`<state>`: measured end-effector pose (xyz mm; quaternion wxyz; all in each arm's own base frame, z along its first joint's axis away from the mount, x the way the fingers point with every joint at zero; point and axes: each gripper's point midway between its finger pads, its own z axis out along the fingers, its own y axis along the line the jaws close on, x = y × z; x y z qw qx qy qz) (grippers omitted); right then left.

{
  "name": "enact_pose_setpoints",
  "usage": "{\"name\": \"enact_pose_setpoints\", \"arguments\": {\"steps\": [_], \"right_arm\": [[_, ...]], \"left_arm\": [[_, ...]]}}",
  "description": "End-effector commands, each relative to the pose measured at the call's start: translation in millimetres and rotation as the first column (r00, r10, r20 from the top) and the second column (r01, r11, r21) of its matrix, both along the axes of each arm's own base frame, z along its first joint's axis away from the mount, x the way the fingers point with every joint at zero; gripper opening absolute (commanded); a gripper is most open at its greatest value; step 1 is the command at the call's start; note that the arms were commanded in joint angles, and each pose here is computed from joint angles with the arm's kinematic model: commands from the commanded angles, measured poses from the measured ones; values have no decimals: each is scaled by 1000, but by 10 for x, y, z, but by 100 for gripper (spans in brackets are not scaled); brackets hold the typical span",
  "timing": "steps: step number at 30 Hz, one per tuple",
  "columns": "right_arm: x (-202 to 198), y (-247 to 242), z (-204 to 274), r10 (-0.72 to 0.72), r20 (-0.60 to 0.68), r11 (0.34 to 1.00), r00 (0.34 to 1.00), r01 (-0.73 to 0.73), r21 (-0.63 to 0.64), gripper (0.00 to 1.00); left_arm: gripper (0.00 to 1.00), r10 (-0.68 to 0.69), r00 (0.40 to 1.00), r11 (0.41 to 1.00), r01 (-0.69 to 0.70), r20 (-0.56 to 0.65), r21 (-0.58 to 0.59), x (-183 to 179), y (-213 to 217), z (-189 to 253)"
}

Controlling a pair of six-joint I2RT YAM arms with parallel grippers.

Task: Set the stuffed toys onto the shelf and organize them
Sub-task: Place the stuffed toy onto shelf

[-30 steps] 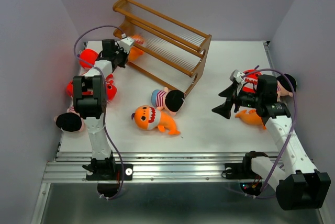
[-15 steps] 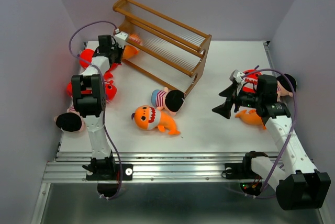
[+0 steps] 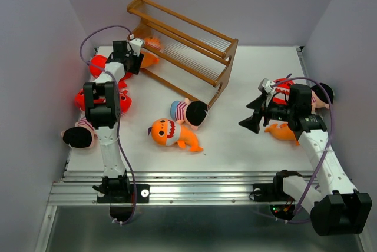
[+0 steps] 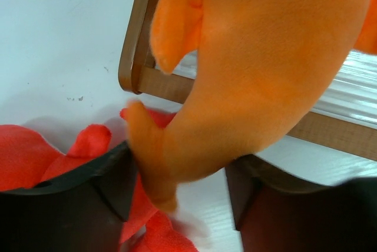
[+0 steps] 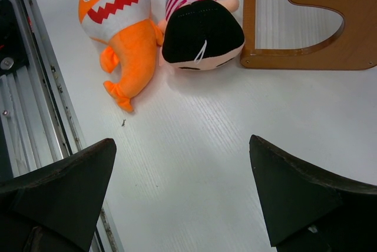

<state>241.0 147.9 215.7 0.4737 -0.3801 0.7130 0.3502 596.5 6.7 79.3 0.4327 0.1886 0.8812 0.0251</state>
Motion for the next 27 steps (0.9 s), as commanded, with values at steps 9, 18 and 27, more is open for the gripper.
{"name": "enact_pose_setpoints", "arguments": {"steps": [9, 18, 27], "right_arm": [[62, -27, 17, -9, 36, 1000, 999, 10, -11, 100], [64, -29, 15, -11, 37, 1000, 999, 11, -12, 100], [69, -34, 12, -14, 37, 1000, 999, 15, -14, 100]], "left_arm": [[73, 59, 994, 998, -60, 94, 16, 192, 118, 389], [61, 48, 995, 999, -49, 85, 3, 202, 87, 356], [15, 42, 996, 999, -43, 74, 3, 210, 88, 346]]}}
